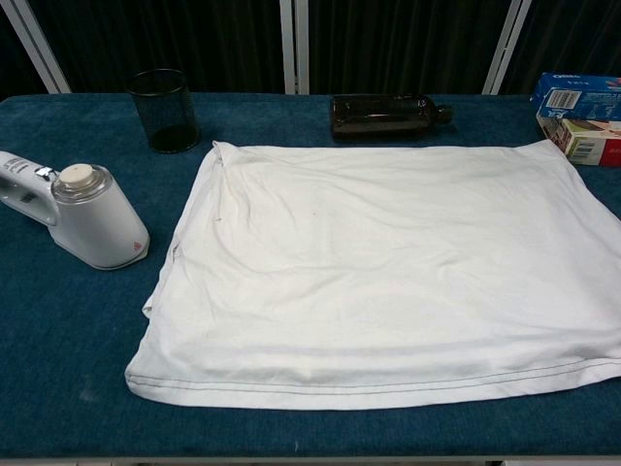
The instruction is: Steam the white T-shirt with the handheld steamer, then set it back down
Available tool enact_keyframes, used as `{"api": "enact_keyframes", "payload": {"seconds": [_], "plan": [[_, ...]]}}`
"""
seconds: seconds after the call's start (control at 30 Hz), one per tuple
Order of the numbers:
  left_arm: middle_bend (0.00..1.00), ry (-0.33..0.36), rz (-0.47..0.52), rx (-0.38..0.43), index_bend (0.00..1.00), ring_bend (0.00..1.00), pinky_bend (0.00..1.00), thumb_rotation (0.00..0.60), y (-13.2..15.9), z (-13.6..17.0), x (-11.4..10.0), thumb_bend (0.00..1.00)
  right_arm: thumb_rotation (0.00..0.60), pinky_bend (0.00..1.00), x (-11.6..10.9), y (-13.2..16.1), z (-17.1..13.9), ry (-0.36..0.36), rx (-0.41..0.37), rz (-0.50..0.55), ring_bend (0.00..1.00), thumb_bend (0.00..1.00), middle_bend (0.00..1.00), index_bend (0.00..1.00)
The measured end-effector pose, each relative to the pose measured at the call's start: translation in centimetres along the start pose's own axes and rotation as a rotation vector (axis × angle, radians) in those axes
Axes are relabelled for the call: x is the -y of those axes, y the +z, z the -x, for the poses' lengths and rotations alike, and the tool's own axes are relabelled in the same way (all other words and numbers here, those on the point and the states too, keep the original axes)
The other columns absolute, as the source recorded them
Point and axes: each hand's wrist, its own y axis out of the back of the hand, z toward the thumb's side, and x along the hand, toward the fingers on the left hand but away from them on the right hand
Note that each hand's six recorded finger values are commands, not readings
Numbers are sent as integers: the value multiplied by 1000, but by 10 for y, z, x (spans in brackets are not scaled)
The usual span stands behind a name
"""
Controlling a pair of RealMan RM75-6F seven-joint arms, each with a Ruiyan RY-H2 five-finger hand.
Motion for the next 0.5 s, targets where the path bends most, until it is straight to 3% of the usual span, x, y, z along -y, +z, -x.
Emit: {"api": "enact_keyframes", "payload": {"seconds": [0.27,0.37,0.5], "plan": [[123,-38,-42,68,115,48,0,600,17,-23,0,143,600,37,-27,8,-6,-64,-10,-12,0,184,0,0],[167,-53,-87,125,179,64,0,600,32,-41,-1,104,600,34,-35,15,-8,-82,-22,-21,0,183,0,0],[202,-88,-157,203,207,87,0,535,55,-65,1,58,600,31,-36,18,-11,-70,-27,-31,0,184,0,0]]}}
